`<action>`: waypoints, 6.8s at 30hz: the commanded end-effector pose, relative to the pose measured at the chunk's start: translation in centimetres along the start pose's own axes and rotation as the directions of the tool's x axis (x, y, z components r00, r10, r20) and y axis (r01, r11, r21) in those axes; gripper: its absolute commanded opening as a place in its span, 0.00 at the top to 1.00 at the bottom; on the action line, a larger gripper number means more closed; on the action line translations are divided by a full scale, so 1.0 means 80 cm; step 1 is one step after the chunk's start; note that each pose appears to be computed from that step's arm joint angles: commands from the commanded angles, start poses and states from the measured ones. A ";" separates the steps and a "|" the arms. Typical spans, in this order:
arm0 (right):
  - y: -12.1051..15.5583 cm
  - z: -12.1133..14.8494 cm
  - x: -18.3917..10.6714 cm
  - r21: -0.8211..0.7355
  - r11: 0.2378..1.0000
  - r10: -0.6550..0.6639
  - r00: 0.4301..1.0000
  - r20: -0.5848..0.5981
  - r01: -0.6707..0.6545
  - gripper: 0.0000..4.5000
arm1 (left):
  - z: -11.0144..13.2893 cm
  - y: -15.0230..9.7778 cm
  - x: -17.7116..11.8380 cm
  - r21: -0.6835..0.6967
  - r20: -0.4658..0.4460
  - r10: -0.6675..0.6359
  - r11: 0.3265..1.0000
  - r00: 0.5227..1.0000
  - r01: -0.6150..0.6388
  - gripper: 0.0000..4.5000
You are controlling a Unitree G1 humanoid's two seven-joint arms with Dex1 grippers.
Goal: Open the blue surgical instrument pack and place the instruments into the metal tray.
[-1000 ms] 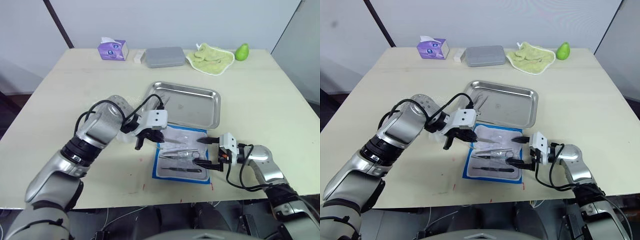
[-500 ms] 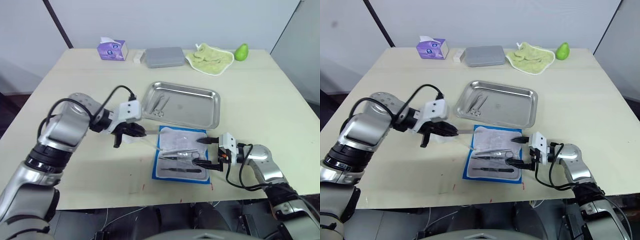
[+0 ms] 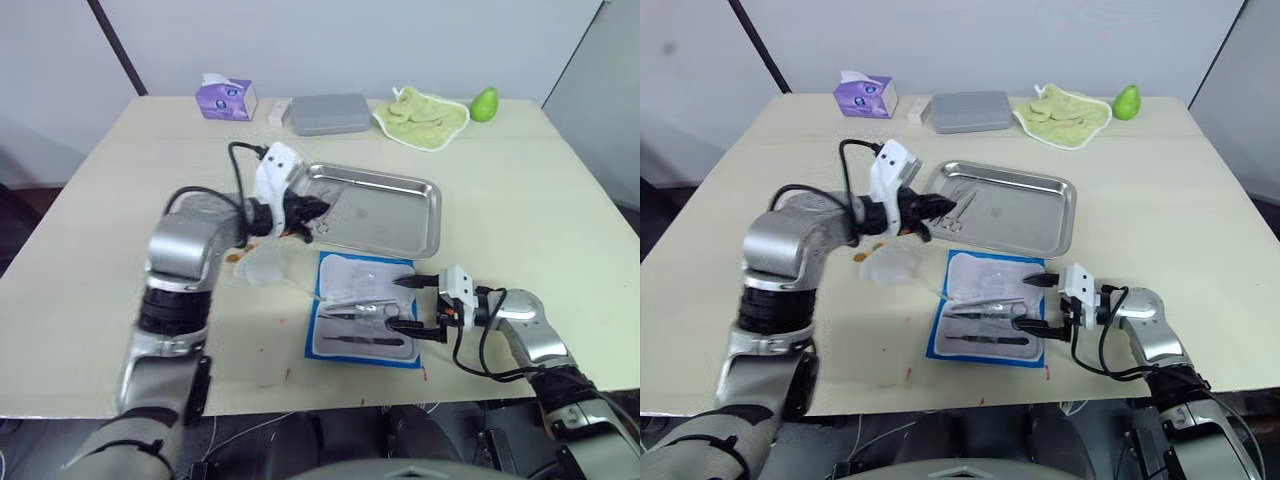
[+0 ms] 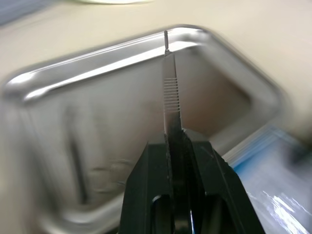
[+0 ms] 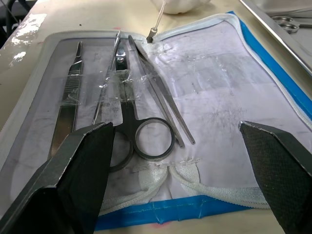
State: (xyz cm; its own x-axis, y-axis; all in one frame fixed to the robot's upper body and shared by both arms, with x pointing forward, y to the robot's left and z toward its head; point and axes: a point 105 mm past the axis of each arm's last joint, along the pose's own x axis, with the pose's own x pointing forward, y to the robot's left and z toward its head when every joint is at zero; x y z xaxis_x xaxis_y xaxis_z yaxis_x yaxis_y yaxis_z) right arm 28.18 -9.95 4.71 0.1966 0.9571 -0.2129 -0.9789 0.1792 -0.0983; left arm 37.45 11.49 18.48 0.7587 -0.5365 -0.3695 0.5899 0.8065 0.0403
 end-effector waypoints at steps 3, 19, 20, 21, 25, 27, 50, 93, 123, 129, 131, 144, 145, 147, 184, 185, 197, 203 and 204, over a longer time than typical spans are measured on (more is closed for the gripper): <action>0.019 -0.041 0.003 0.122 0.992 0.037 0.996 -0.087 -0.026 0.00 | 0.014 0.007 0.023 -0.047 -0.036 0.205 0.977 0.978 -0.207 1.00; 0.021 -0.041 0.001 0.123 0.992 0.028 0.996 -0.089 -0.016 0.00 | -0.010 -0.023 0.091 -0.078 -0.146 0.286 0.951 0.947 -0.299 1.00; 0.021 -0.041 0.002 0.124 0.992 0.027 0.996 -0.089 -0.016 0.00 | -0.012 -0.022 0.092 -0.075 -0.147 0.288 0.950 0.946 -0.301 1.00; 0.022 -0.041 0.002 0.124 0.992 0.027 0.996 -0.089 -0.016 0.00 | -0.013 -0.021 0.094 -0.074 -0.148 0.292 0.950 0.945 -0.305 1.00; 0.023 -0.041 0.003 0.127 0.992 0.025 0.996 -0.086 -0.014 0.00 | -0.020 -0.017 0.099 -0.074 -0.167 0.303 0.945 0.938 -0.318 1.00; 0.023 -0.041 0.003 0.127 0.992 0.024 0.996 -0.086 -0.013 0.00 | -0.022 -0.016 0.100 -0.071 -0.171 0.305 0.944 0.937 -0.321 1.00; 0.022 -0.041 0.003 0.127 0.992 0.020 0.996 -0.083 -0.010 0.00 | -0.001 -0.014 0.080 -0.108 -0.100 0.251 0.959 0.963 -0.261 0.65; 0.021 -0.033 -0.009 0.103 0.995 0.026 0.998 -0.054 -0.020 0.00 | -0.095 -0.019 -0.123 0.329 -0.135 -0.573 0.743 0.808 0.582 0.01; 0.026 -0.032 -0.002 0.093 0.995 0.035 0.999 -0.029 -0.032 0.00 | -0.113 -0.083 -0.030 0.368 -0.308 -0.606 0.635 0.734 0.679 0.63; 0.027 -0.032 -0.001 0.096 0.995 0.029 0.999 -0.030 -0.026 0.00 | -0.117 -0.089 -0.029 0.370 -0.325 -0.607 0.624 0.725 0.688 0.63; 0.028 -0.033 -0.001 0.096 0.995 0.029 0.999 -0.030 -0.026 0.00 | -0.118 -0.089 -0.029 0.375 -0.330 -0.603 0.622 0.726 0.687 0.63; 0.027 -0.033 -0.001 0.099 0.995 0.027 0.999 -0.034 -0.024 0.00 | -0.127 -0.092 -0.020 0.407 -0.370 -0.573 0.607 0.731 0.682 0.63; 0.027 -0.033 -0.001 0.098 0.995 0.028 0.999 -0.035 -0.024 0.00 | -0.128 -0.092 -0.020 0.410 -0.375 -0.571 0.605 0.730 0.683 0.63; 0.027 -0.033 -0.001 0.098 0.995 0.028 0.999 -0.034 -0.024 0.00 | -0.129 -0.094 -0.019 0.412 -0.379 -0.572 0.599 0.727 0.686 0.63; 0.028 -0.035 0.011 0.091 0.995 0.050 0.998 -0.045 -0.046 0.00 | -0.097 -0.070 -0.035 0.416 -0.527 -0.496 0.557 0.690 0.718 0.99; 0.027 -0.035 0.011 0.091 0.995 0.050 0.998 -0.045 -0.046 0.00 | -0.097 -0.069 -0.037 0.416 -0.528 -0.496 0.557 0.690 0.719 0.99; 0.024 -0.035 0.013 0.087 0.995 0.055 0.997 -0.049 -0.051 0.00 | -0.094 -0.054 -0.047 0.412 -0.544 -0.474 0.568 0.692 0.713 0.99; 0.023 -0.035 0.013 0.085 0.995 0.056 0.997 -0.050 -0.051 0.00 | -0.095 -0.045 -0.056 0.409 -0.551 -0.467 0.571 0.692 0.712 0.99; 0.023 -0.035 0.013 0.085 0.995 0.056 0.997 -0.050 -0.051 0.00 | -0.096 -0.043 -0.058 0.409 -0.552 -0.465 0.573 0.692 0.711 0.99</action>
State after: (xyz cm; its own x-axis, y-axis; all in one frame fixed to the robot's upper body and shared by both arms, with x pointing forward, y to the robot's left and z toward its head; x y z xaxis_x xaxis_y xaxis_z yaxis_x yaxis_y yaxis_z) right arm 28.14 -9.46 5.14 0.1847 0.9668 -0.1768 -0.9783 0.1636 -0.1274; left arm 29.79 13.06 11.66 0.0769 -0.5920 -0.8023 0.9952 -0.0035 0.0980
